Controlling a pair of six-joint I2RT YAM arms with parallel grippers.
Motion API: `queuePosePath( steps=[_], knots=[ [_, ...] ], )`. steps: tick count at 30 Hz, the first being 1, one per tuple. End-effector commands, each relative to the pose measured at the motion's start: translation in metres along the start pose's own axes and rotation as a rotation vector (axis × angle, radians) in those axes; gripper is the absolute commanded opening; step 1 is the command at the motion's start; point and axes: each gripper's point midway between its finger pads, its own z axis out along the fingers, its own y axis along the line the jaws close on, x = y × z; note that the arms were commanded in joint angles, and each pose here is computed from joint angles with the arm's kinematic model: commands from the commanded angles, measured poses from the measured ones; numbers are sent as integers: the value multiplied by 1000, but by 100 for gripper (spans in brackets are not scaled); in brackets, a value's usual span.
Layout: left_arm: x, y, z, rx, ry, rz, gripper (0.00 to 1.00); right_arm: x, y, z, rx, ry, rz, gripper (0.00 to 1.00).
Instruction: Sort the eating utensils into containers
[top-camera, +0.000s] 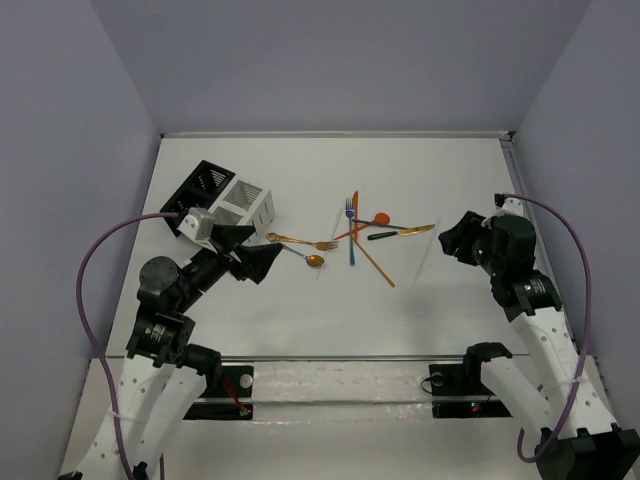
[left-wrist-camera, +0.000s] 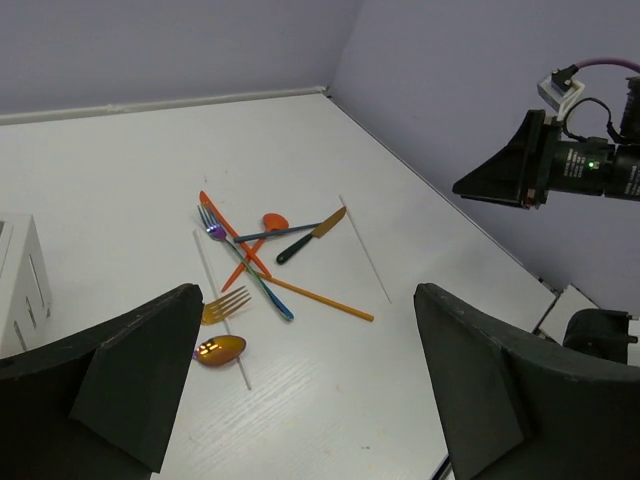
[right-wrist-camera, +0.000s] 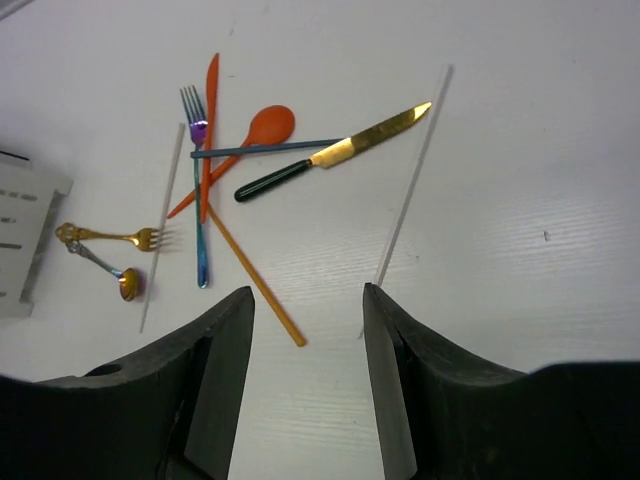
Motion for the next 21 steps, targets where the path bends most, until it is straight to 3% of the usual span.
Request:
queuePosePath(
  steps=[1,7,10,11,13,14,16,19,21],
  knots=[
    [-22,-23,-1,91,-41,46,99,0,-26,18,126,-49,61,51],
    [-25,-30,-5,124,-60,36,99,10,-55,43,277,-22,80,36],
    [-29,-32,-9,112,-76,47,99,22,-75,53,380,15,91,35],
    [-33,-33,-12,105,-89,62,94,27,-80,59,400,34,88,38],
    [-35,-29,-13,76,-102,70,71,35,-84,65,413,61,83,46],
    [-34,-29,-13,75,-99,70,68,38,-85,69,412,77,75,52],
    [-33,-26,-13,59,-98,68,53,44,-84,75,412,122,73,52],
    [-33,-25,-13,46,-99,66,51,53,-81,88,385,189,52,52],
    [-33,-26,-14,48,-100,69,56,61,-79,97,372,242,46,51]
  ],
)
